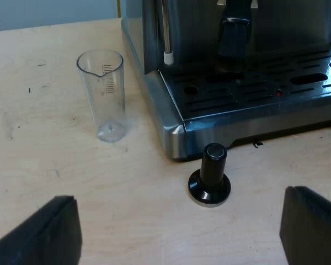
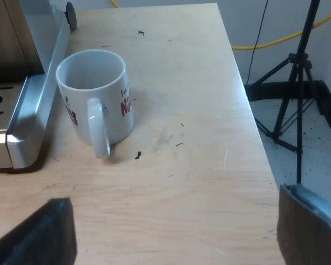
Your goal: Place mug into machine
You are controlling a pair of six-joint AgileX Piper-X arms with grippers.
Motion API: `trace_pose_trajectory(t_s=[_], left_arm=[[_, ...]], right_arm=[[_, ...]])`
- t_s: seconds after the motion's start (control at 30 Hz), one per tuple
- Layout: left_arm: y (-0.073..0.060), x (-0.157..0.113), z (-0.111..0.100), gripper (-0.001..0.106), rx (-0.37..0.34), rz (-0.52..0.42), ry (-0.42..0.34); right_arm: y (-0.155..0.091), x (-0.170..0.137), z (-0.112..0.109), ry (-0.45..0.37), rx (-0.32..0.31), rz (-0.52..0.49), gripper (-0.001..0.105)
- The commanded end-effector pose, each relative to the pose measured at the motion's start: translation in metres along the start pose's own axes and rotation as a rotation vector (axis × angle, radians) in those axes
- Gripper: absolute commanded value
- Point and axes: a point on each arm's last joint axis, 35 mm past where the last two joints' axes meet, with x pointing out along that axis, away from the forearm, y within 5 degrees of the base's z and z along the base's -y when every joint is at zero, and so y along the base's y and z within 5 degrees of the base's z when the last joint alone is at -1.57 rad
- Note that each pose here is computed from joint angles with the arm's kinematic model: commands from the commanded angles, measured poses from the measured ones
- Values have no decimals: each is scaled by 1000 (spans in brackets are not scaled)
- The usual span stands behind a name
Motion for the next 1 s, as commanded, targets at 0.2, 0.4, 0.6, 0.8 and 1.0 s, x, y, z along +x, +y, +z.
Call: trace_pose_trajectory(t_s=[0.2,0.4,0.6,0.8,1.0], left_arm=[[0,1,3,78,2,-8,-5],[0,1,3,78,0,-8,-5],[0,1,3,78,-7,-8,-5],[-1,0,4,78,-8,-9,-12],[-6,-11,16,78,-10,-19,-64]], right_arm=[[-1,1,3,-5,-10,2,77],[-1,1,3,-5,-10,2,77],[-1,1,3,-5,-10,2,77],[-1,-1,4,-10,-10,-4,77],[-5,-13,15,-56,-7,-19,77]])
